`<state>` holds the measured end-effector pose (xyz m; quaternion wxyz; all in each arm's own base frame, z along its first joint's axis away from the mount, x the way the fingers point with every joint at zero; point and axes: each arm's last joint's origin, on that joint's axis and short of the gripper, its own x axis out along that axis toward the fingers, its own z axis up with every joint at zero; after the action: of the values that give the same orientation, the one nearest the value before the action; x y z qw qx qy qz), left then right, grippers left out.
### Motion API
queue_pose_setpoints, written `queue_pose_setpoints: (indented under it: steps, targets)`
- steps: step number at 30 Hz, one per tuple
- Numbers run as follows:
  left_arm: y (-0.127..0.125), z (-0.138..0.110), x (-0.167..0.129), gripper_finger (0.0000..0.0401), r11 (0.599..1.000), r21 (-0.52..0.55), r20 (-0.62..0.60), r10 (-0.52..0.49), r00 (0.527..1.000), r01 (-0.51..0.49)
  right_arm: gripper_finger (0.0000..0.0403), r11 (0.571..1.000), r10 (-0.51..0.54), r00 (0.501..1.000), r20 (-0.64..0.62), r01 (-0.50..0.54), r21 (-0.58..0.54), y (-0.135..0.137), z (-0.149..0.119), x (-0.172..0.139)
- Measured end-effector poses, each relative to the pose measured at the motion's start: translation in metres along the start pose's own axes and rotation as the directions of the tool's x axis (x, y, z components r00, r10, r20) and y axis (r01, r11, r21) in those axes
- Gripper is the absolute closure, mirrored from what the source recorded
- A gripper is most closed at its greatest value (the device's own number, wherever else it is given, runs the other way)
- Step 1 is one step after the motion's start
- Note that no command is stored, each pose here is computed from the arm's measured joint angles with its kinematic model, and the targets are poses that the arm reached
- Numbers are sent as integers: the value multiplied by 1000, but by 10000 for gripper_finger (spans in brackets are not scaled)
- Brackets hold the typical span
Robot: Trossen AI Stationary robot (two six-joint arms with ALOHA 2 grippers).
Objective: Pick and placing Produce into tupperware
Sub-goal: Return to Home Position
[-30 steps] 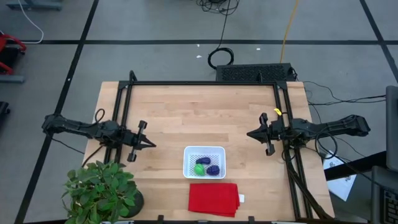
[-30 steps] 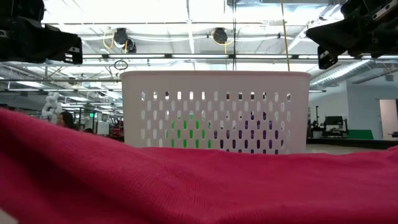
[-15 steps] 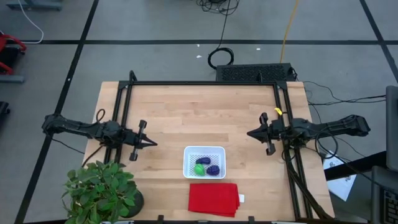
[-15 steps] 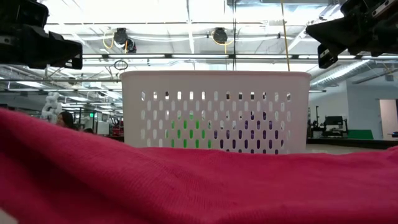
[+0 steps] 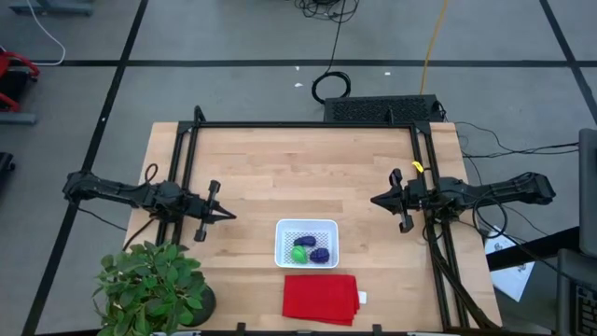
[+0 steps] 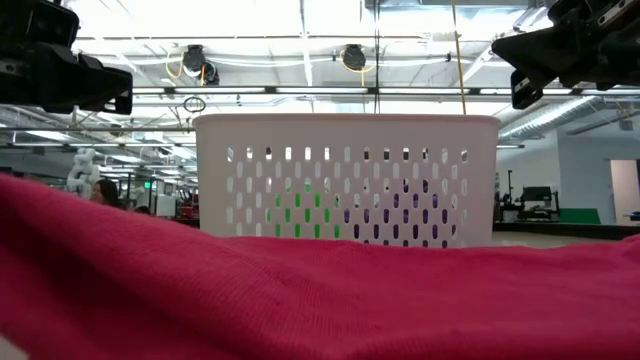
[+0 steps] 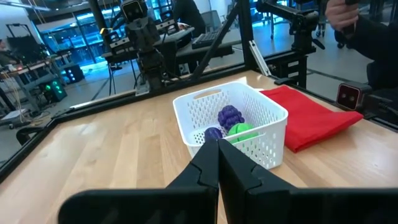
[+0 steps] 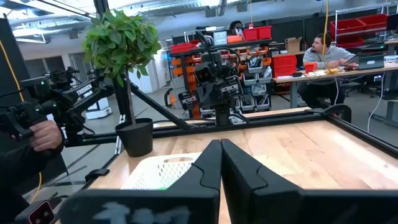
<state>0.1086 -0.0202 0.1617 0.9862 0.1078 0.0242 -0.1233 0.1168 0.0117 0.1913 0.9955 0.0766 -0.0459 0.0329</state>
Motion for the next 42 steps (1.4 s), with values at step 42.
queue_pose_setpoints:
  steps: [42]
  targets:
    - [1,5,0,377,998,-63,52,20,998,-17,403,999,5,1000,14,-5,-34,0,1,0]
